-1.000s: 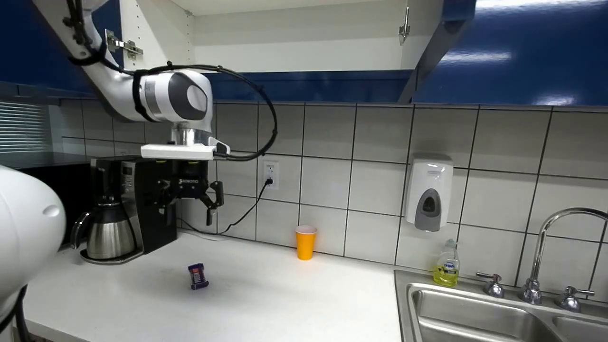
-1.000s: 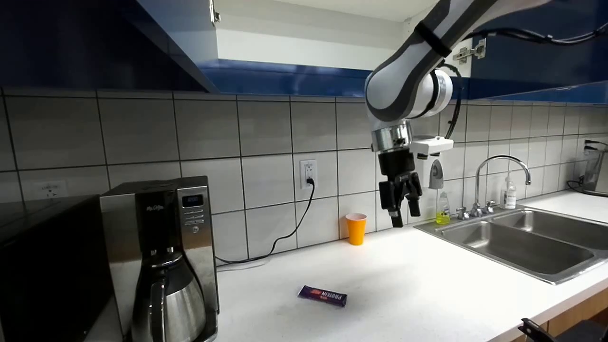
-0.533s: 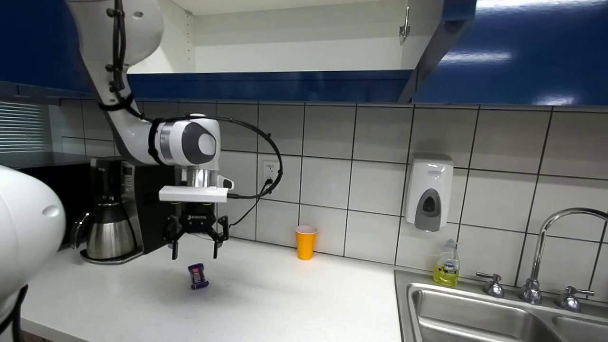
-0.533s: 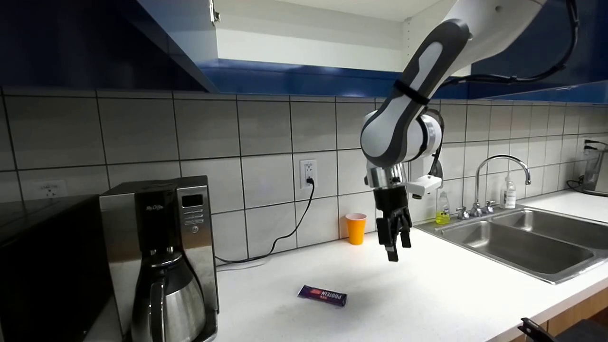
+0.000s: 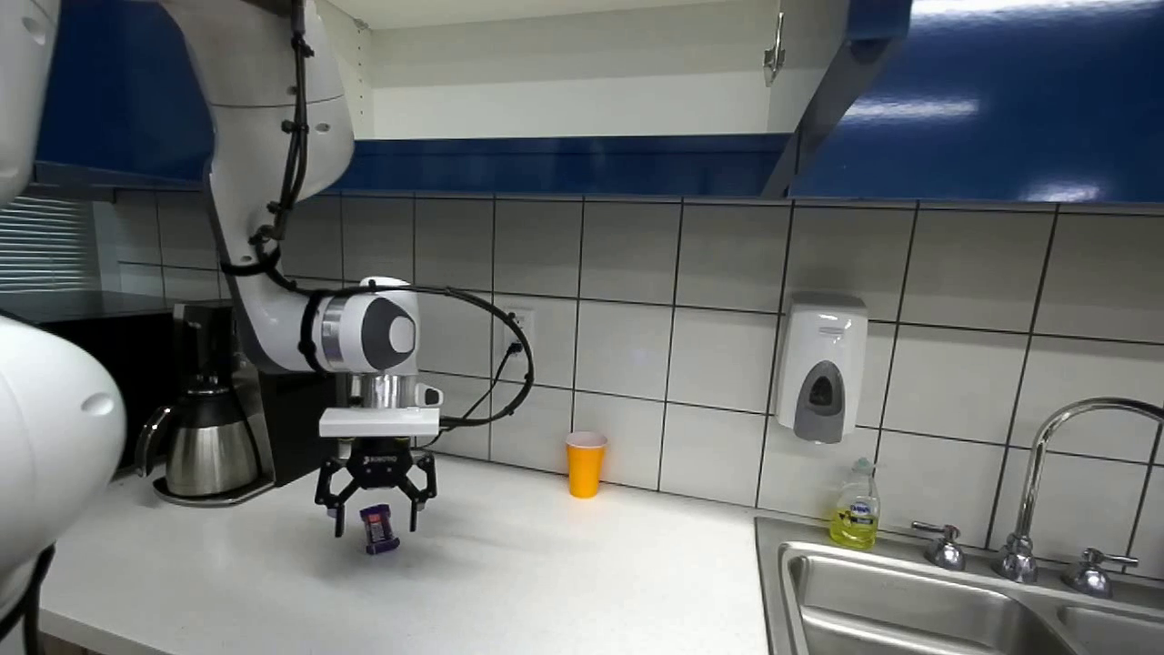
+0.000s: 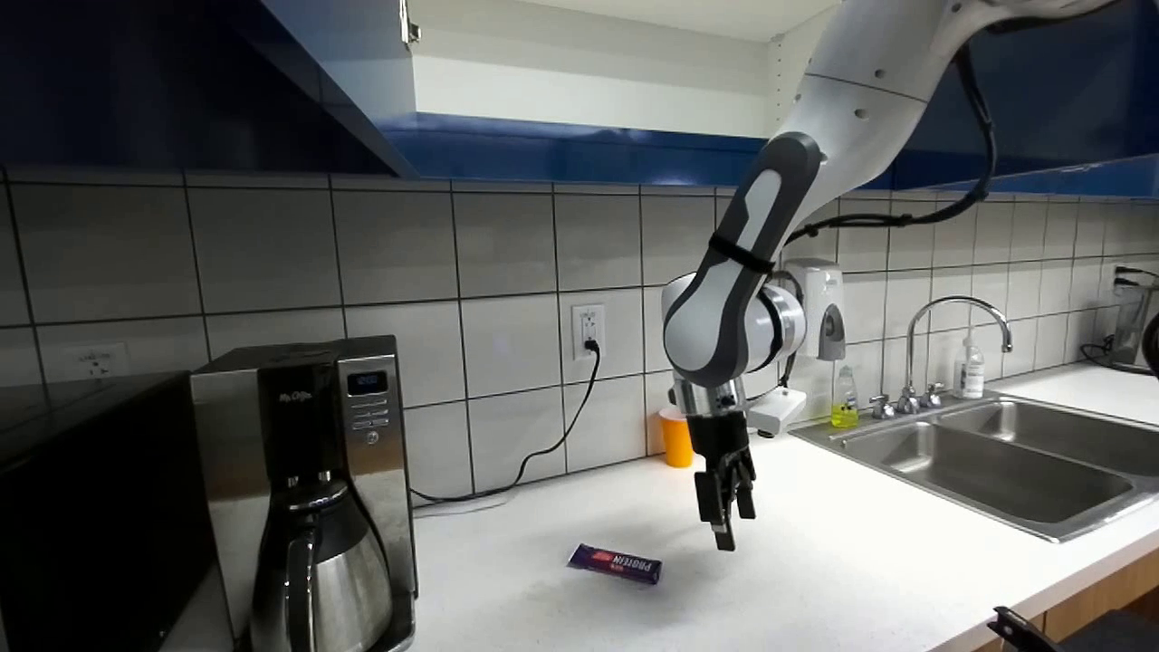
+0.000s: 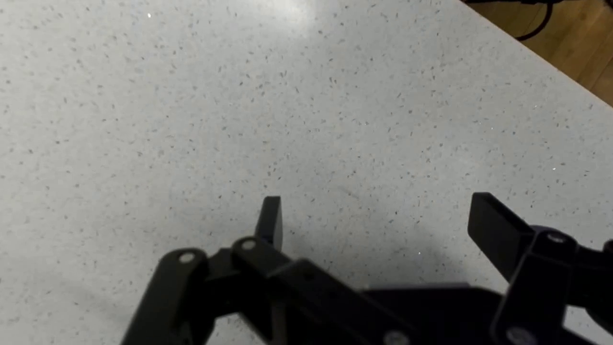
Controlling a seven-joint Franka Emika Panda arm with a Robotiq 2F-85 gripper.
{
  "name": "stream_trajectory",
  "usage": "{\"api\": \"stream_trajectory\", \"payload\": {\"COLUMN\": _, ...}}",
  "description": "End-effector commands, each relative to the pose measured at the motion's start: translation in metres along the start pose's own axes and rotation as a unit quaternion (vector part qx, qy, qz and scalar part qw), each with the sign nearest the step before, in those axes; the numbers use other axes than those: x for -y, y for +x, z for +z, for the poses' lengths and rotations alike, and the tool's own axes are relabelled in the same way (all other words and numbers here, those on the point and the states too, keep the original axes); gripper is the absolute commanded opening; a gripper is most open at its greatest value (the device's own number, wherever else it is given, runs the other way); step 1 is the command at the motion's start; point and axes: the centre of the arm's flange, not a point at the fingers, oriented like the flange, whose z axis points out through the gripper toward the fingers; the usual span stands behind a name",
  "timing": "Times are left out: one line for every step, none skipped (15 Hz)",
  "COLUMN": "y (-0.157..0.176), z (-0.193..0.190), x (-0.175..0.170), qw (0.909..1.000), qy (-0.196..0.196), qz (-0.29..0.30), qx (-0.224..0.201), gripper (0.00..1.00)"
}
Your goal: Put the candy bar into the cupboard
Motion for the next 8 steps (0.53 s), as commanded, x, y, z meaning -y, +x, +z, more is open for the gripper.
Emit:
{"api": "stream_trajectory", "payload": {"y": 0.034, "z": 0.009, "x": -0.001, "qw": 0.9996, "qy": -0.013, "qz": -0.023, "qx": -0.001, "gripper": 1.0}}
{"api": "stream_trajectory", "payload": {"y": 0.04, "z": 0.01, "x": -0.001, "qw": 0.9995, "qy": -0.016, "qz": -0.027, "qx": -0.001, "gripper": 1.0}}
{"api": "stream_trajectory", "payload": {"y": 0.046, "z": 0.01, "x": 0.0, "qw": 0.9994, "qy": -0.018, "qz": -0.031, "qx": -0.002, "gripper": 1.0}}
{"api": "stream_trajectory", "payload": {"y": 0.051, "z": 0.01, "x": 0.0, "qw": 0.9992, "qy": -0.019, "qz": -0.034, "qx": -0.002, "gripper": 1.0}}
{"api": "stream_trajectory", "payload": {"y": 0.057, "z": 0.01, "x": 0.001, "qw": 0.9991, "qy": -0.018, "qz": -0.037, "qx": -0.003, "gripper": 1.0}}
{"api": "stream_trajectory", "payload": {"y": 0.058, "z": 0.006, "x": 0.002, "qw": 0.9992, "qy": -0.013, "qz": -0.037, "qx": -0.001, "gripper": 1.0}}
{"api": "stream_trajectory", "payload": {"y": 0.045, "z": 0.01, "x": 0.003, "qw": 0.9993, "qy": -0.011, "qz": -0.036, "qx": -0.003, "gripper": 1.0}}
{"api": "stream_trajectory", "payload": {"y": 0.049, "z": 0.01, "x": 0.003, "qw": 0.9992, "qy": -0.011, "qz": -0.038, "qx": -0.005, "gripper": 1.0}}
